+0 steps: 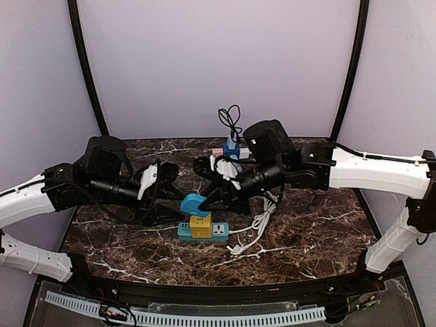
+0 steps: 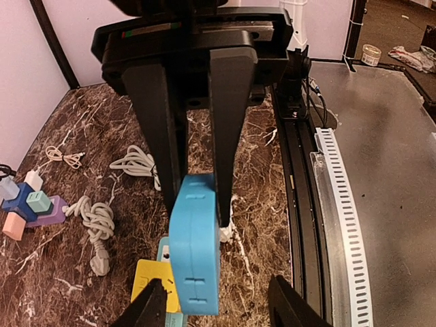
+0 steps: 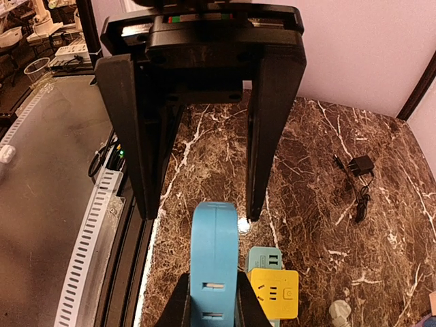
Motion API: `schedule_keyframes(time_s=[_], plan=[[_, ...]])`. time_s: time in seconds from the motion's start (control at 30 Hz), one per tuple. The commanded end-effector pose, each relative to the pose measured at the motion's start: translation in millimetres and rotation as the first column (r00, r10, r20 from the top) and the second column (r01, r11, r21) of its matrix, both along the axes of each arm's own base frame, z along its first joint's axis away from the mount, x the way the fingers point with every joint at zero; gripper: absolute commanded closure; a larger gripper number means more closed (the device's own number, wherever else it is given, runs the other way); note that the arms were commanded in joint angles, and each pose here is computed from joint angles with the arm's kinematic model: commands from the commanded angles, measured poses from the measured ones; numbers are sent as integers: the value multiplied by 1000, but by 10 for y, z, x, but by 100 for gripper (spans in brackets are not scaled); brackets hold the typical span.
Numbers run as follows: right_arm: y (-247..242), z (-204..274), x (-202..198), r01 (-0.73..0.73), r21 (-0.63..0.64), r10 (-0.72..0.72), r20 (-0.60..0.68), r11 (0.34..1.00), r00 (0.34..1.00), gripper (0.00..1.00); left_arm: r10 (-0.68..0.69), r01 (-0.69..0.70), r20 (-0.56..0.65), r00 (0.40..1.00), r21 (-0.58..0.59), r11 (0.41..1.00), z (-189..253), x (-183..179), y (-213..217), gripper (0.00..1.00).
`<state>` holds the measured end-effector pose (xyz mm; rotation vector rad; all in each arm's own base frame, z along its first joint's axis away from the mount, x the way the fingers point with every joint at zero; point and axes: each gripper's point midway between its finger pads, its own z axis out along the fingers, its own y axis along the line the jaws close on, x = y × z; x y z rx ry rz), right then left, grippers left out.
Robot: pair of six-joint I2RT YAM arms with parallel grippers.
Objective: Insert the plug
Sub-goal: Adjust the plug.
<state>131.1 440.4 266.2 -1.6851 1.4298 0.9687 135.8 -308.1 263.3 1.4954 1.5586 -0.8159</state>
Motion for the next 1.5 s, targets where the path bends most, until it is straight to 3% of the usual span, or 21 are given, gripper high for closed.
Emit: schedule_keyframes(time_s=[0.0,0.17,0.23,0.37,0.4,0.5,0.53,0.63,0.73,0.97,1.13,1.23,1.37,1.47], plan=[[90,82,-45,-25,15,25,22,1000,999,100,-2,1,-7,1000,-33,999,8,-16,-72,54],[116,66,-42,-25,9,25,21,1000,999,100,12,-12,3,1000,-41,999,3,18,-81,74],[124,72,-52,-27,11,27,20,1000,999,100,20,-20,5,1000,-36,999,-22,28,-73,92],[113,108,18,18,30,-19,28,999,999,100,49,-49,-16,999,-32,998,-72,49,-53,99],[93,99,48,42,33,-43,34,999,998,94,59,-60,-30,998,-30,998,-87,50,-45,99],[29,137,168,120,88,-124,38,989,992,40,126,-127,-40,991,-34,991,-92,139,-12,99],[-17,122,177,138,105,-141,22,985,990,29,142,-143,-29,989,-58,988,-52,168,-15,99],[-151,132,231,168,211,-159,-57,963,986,20,177,-175,2,984,-149,973,110,240,-30,99],[-252,170,230,159,325,-126,-120,932,985,19,101,-88,29,995,-294,952,351,128,-119,99],[-244,213,194,143,440,-91,-139,887,986,24,85,-101,-54,995,-513,852,509,95,-141,99],[-169,225,83,66,448,-3,-141,892,990,31,102,-143,-107,989,-517,844,314,123,-124,99],[-112,140,113,69,414,-5,-154,908,988,44,110,-144,-96,989,-524,839,301,127,-106,99],[-63,74,114,49,385,14,-159,922,987,48,109,-137,-84,991,-526,840,298,125,-98,99],[-49,56,112,44,375,20,-165,926,986,67,117,-150,-96,989,-517,843,270,146,-88,99]])
